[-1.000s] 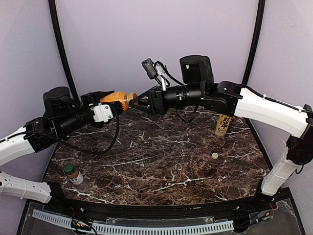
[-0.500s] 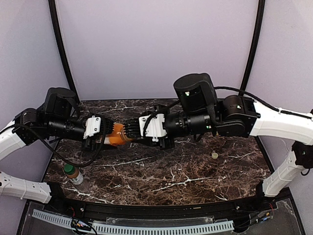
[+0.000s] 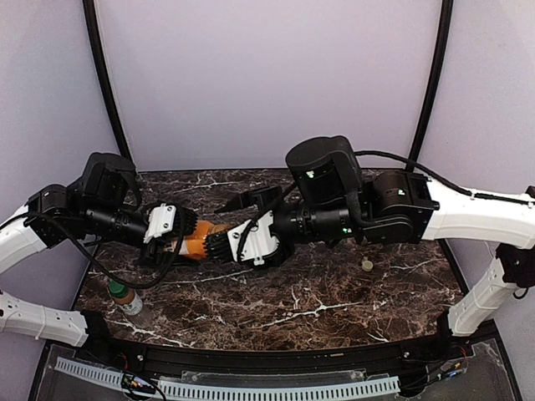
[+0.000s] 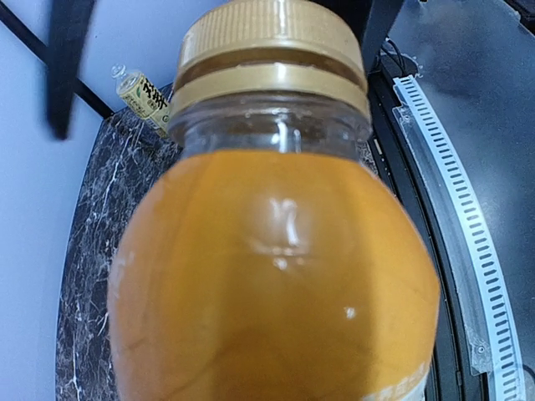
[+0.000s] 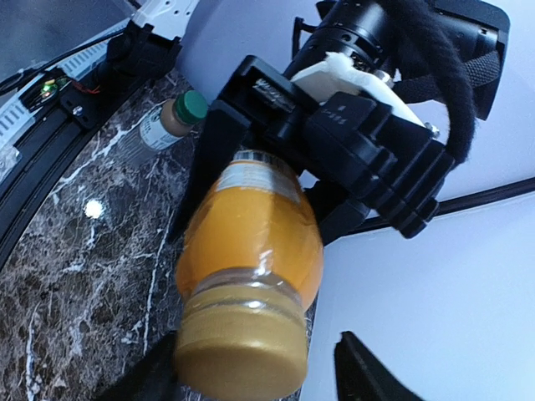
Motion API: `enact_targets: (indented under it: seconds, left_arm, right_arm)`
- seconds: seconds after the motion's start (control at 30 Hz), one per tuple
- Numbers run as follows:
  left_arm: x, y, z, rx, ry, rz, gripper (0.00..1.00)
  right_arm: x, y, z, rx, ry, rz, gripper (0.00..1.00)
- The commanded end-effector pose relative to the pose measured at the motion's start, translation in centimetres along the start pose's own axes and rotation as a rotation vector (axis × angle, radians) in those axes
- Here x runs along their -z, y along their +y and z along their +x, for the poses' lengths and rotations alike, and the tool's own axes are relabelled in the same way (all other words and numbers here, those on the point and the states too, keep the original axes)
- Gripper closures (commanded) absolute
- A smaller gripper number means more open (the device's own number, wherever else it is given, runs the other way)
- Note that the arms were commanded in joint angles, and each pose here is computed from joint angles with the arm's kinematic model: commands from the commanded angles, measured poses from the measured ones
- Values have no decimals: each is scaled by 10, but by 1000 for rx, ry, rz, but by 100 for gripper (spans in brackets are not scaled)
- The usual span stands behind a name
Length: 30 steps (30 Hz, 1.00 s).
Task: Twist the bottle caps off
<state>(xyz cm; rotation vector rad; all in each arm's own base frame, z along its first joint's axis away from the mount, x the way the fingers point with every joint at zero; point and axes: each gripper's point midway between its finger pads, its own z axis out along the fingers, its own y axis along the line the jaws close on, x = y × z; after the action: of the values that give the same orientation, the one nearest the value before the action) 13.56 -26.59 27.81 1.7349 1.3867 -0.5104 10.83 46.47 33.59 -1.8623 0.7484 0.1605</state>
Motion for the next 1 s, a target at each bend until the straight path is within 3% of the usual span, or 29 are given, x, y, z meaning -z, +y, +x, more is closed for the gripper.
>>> enact_targets:
  seconds: [0.0, 0.23, 0.4, 0.5, 0.6, 0.8, 0.97]
  left_arm:
    - [-1, 0, -15, -19, -65, 0, 85]
    - [7, 63, -11, -72, -24, -362, 85]
    - [29, 116, -20, -214, -13, -695, 85]
    - [41, 136, -17, -275, 37, -846, 85]
    - [52, 148, -23, -367, 57, -959, 85]
    - [53, 149, -21, -429, 91, -983, 85]
    - [51, 148, -22, -435, 85, -974, 85]
  right_arm:
    - [-8, -25, -9, -81, -31, 137, 5]
    - [30, -41, -23, -387, -206, 138, 1]
    - [51, -88, -1, -895, -351, 167, 1]
    - [47, -112, 28, -1230, -334, 231, 4]
    - [38, -118, 45, -1435, -330, 238, 7]
    - [27, -127, 35, -1517, -369, 162, 8]
    - [17, -126, 39, -1528, -351, 161, 16]
